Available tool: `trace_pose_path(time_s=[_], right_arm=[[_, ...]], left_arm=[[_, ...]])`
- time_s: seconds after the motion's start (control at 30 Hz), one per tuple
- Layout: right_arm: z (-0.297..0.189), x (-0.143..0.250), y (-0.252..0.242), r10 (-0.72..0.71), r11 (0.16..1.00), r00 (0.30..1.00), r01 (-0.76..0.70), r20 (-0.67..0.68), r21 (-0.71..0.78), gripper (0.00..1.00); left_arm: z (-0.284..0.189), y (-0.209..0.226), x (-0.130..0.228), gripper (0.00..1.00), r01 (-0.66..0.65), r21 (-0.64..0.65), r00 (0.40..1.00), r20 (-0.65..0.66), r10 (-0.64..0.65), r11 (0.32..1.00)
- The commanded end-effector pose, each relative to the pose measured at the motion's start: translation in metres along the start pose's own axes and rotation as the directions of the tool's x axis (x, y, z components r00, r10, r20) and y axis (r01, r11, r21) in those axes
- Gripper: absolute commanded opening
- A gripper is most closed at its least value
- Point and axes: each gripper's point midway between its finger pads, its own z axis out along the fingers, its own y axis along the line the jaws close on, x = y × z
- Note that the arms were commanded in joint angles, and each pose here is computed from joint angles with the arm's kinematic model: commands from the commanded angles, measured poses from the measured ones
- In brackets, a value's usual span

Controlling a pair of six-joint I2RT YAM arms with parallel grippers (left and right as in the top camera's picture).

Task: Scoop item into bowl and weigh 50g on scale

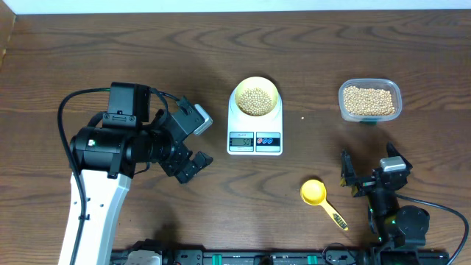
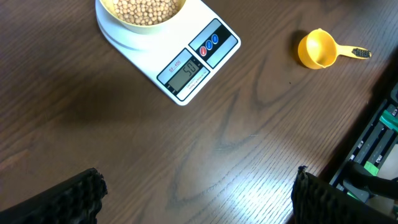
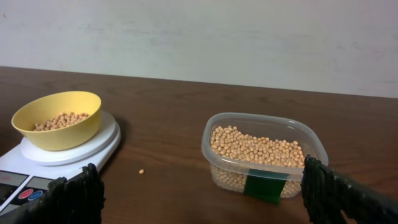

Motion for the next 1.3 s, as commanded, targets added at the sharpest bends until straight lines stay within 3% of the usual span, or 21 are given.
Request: trace_pose_path(time_s=[0.0, 0.2, 0.53, 0.83, 1.27], right_arm=[[0.000, 0.001, -0.002, 0.011, 1.000, 1.000, -0.011, -0.001, 0.006, 0.99], [0.000, 0.001, -0.002, 0.011, 1.000, 1.000, -0.011, -0.001, 0.007, 0.99], [0.000, 0.001, -0.002, 0.011, 1.000, 1.000, -0.011, -0.001, 0.006, 0.99], [0.000, 0.001, -0.002, 0.011, 1.000, 1.000, -0.011, -0.001, 0.006, 0.99], [0.000, 0.001, -0.002, 0.011, 1.000, 1.000, -0.011, -0.001, 0.006, 0.99]], left_arm=[[-0.001, 0.002, 0.001, 0.98, 0.007, -0.006, 1.000, -0.004, -0.007, 1.000], [-0.001, 0.001, 0.001, 0.98, 0.225, -0.003, 0.974, 0.000, -0.225, 0.974], [-0.001, 0.002, 0.000, 0.98, 0.326, -0.005, 0.945, 0.003, -0.326, 0.945], [-0.001, 0.007, -0.006, 0.98, 0.378, -0.013, 0.926, 0.031, -0.377, 0.926], [-0.005, 0.024, -0.030, 0.98, 0.319, -0.055, 0.940, 0.147, -0.308, 0.946]])
